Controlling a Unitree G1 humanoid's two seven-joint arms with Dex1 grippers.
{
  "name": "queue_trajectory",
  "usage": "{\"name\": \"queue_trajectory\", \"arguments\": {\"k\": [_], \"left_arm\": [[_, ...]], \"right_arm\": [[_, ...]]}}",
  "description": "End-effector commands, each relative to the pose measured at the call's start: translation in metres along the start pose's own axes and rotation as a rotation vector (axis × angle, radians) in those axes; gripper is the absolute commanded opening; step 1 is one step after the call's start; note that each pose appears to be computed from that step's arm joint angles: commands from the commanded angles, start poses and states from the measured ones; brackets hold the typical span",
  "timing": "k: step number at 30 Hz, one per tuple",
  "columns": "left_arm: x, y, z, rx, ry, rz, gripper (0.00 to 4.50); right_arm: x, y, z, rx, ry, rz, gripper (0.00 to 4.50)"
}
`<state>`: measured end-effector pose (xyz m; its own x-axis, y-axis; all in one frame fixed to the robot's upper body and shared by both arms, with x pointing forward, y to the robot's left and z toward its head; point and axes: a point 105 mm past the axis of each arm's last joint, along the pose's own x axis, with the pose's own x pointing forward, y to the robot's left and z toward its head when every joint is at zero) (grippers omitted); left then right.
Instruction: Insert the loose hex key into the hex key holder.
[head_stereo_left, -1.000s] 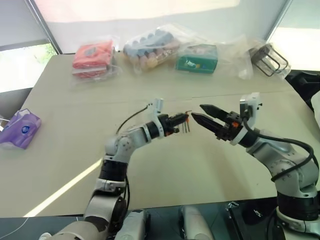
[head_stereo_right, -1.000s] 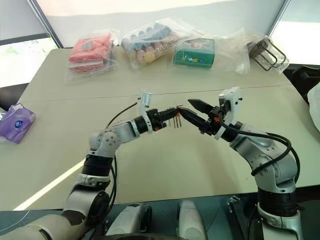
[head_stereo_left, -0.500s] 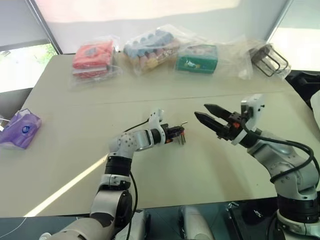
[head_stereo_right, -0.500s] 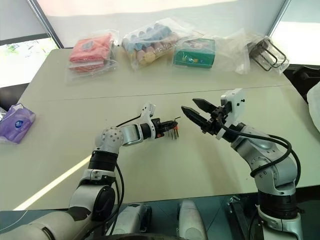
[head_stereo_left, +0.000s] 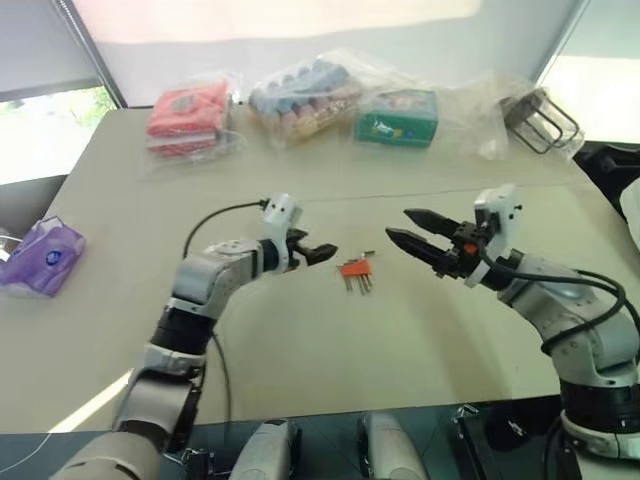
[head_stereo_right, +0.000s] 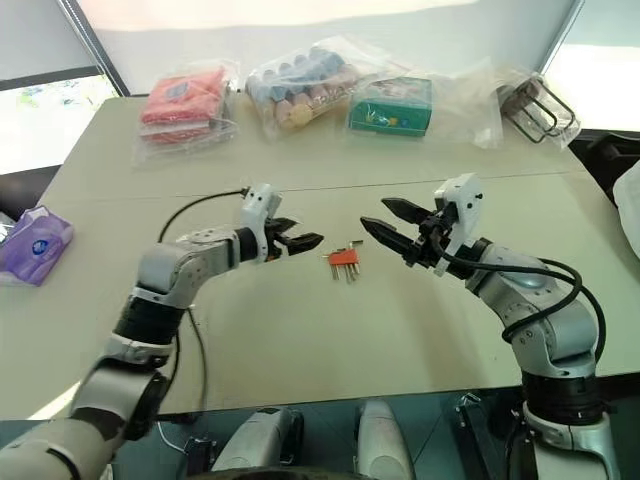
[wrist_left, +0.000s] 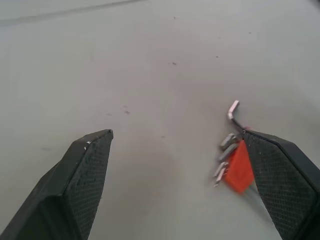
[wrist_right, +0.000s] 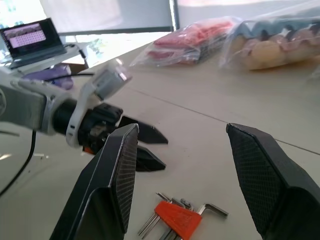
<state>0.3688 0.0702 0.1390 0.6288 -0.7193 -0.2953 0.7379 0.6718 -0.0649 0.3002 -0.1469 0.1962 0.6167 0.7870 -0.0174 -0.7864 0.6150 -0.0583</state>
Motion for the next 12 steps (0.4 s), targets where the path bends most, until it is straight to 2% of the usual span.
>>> {"name": "queue_trajectory", "arguments": {"k": [1,5,8,12], "left_arm": [[-0.023,-0.011,0.023,0.152,-0.063,-0.113,4.43],[-0.060,-0.014,0.033,0.214,-0.075,-0.210,4.43],[-0.077,-0.012,0.034,0.230,-0.066,-0.230,4.43],[-0.106,-0.009,0.036,0.263,-0.054,-0.224,4.43]], "right_arm": [[-0.010,0.004,-0.005,-0.111,0.146,0.119,2.91],[-0.032,-0.016,-0.019,-0.295,0.402,0.156,2.91],[-0.040,-0.026,-0.020,-0.383,0.476,0.170,2.91],[-0.041,-0.037,-0.009,-0.461,0.487,0.169,2.91]]}}
